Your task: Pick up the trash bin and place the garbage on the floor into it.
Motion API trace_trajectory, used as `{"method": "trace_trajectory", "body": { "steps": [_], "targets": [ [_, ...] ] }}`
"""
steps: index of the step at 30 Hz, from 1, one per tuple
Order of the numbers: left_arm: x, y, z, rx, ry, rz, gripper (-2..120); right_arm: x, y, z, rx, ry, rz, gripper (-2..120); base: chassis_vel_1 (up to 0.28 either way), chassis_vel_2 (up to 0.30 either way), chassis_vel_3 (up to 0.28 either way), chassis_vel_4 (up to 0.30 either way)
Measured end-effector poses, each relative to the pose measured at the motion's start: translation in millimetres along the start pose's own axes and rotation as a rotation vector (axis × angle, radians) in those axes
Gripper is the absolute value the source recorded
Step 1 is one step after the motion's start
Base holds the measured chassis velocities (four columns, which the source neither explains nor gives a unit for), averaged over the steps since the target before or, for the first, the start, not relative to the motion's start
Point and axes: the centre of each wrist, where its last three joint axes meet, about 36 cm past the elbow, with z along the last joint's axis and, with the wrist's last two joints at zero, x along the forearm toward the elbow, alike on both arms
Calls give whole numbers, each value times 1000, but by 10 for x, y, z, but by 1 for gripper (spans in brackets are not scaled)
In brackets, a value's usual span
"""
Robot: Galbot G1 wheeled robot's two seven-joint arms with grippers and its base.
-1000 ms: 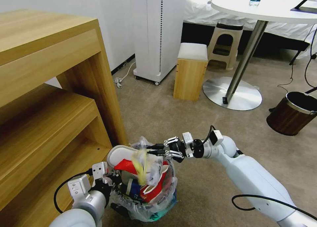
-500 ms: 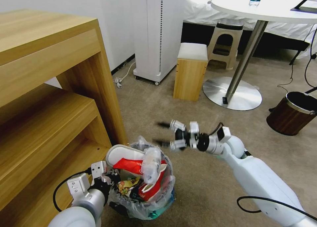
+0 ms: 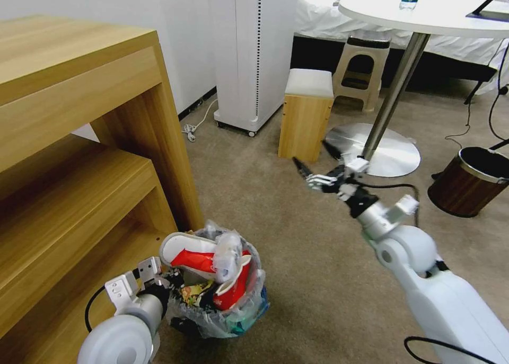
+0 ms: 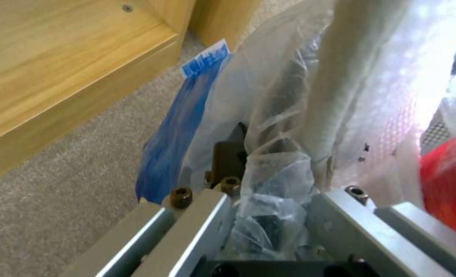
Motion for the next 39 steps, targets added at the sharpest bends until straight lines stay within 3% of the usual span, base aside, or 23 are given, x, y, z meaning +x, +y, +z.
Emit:
{"method": "trace_trajectory", "body": {
  "steps": [11, 18, 23, 26, 27, 34, 36, 39],
  "targets": [
    [-279, 80, 144, 36, 48, -45, 1, 304, 117, -260, 49, -44, 153, 100, 0, 0, 0, 0],
    [-358, 106, 190, 65, 74, -32, 1, 364, 154, -283, 37, -55, 186, 100, 0, 0, 0, 0],
    [-340, 104, 167, 62, 67, -23, 19, 371, 153, -258, 28, -52, 198, 100, 0, 0, 0, 0],
    [-298, 134, 152, 3, 17, -69, 34, 386, 180, -227, 13, -49, 218, 100, 0, 0, 0, 0],
    [-298, 134, 152, 3, 17, -69, 34, 386, 180, -227, 13, -49, 218, 100, 0, 0, 0, 0],
    [146, 21, 33, -103, -91, -81, 63, 472, 239, -181, -6, -4, 318, 100, 0, 0, 0, 0],
    [208, 0, 23, -111, -101, -82, 65, 491, 253, -173, -4, 1, 332, 100, 0, 0, 0, 0],
    [420, -56, 15, -146, -135, -84, 81, 600, 343, -137, 9, 1, 374, 100, 0, 0, 0, 0]
  ]
}}
